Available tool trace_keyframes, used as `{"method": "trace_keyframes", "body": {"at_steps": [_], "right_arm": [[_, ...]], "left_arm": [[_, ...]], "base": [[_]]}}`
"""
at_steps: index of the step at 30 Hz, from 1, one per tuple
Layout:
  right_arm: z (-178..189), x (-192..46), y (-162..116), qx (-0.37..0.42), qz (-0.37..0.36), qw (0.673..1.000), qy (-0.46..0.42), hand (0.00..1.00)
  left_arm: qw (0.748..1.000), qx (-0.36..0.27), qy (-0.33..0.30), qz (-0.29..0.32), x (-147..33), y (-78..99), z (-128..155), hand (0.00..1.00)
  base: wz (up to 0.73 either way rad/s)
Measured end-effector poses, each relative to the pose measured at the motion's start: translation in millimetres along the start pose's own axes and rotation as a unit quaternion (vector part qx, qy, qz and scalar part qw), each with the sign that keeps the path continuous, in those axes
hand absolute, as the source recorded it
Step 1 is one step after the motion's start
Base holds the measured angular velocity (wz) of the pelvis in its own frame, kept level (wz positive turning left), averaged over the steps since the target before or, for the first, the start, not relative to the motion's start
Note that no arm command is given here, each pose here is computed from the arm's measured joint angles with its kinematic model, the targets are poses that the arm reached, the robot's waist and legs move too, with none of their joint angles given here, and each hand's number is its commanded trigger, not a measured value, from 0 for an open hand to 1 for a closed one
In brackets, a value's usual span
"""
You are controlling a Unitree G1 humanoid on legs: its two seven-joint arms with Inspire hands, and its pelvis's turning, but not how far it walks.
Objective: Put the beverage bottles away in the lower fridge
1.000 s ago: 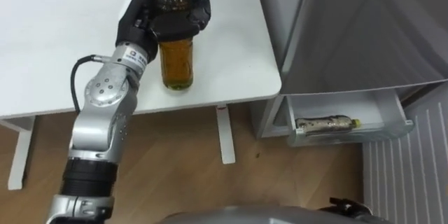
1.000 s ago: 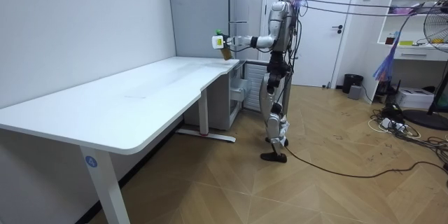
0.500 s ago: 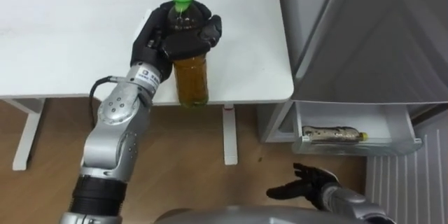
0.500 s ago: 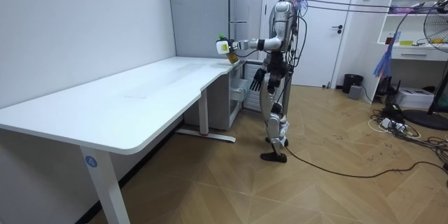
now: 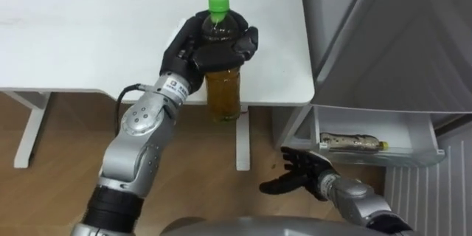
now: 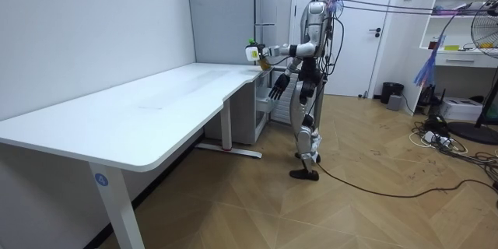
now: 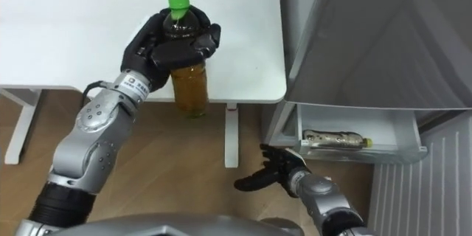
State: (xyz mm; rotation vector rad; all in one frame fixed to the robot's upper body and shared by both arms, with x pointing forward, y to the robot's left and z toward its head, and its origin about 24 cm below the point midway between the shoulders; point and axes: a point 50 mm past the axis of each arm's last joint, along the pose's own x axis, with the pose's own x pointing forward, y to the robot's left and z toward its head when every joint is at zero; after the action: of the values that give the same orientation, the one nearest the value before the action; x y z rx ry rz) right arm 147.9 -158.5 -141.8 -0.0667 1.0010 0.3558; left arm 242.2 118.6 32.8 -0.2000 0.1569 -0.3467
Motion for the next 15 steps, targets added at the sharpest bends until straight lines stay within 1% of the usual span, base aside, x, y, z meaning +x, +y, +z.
{"method": "trace_keyframes", "body": {"at_steps": [2,5,10,13,15], "right_arm": [[3.1,1.1,2.6,-0.005,0.012,1.000,-0.003,0.00],[5.3,2.0,5.6,-0.007,0.029,1.000,-0.006,0.00],[7.2,1.7,8.7,-0.023,0.061,0.998,-0.004,0.00],[20.6,-1.8,12.1,-0.040,0.086,0.995,-0.031,0.00],[40.1,-4.7,16.2,-0.057,0.107,0.990,-0.071,0.00]], "left_arm": [[1.000,0.000,0.007,-0.012,-0.9,-4.1,-3.8,1.00],[0.999,-0.006,0.026,-0.029,-7.8,-7.8,-14.4,1.00],[0.998,-0.005,0.048,-0.034,-17.0,-6.0,-24.7,1.00],[0.998,-0.004,0.053,-0.041,-18.6,-6.6,-26.7,1.00],[0.997,0.000,0.062,-0.047,-21.1,-5.6,-29.8,1.00]], "base": [[0.00],[-0.01],[0.03],[0.07],[0.00]]}}
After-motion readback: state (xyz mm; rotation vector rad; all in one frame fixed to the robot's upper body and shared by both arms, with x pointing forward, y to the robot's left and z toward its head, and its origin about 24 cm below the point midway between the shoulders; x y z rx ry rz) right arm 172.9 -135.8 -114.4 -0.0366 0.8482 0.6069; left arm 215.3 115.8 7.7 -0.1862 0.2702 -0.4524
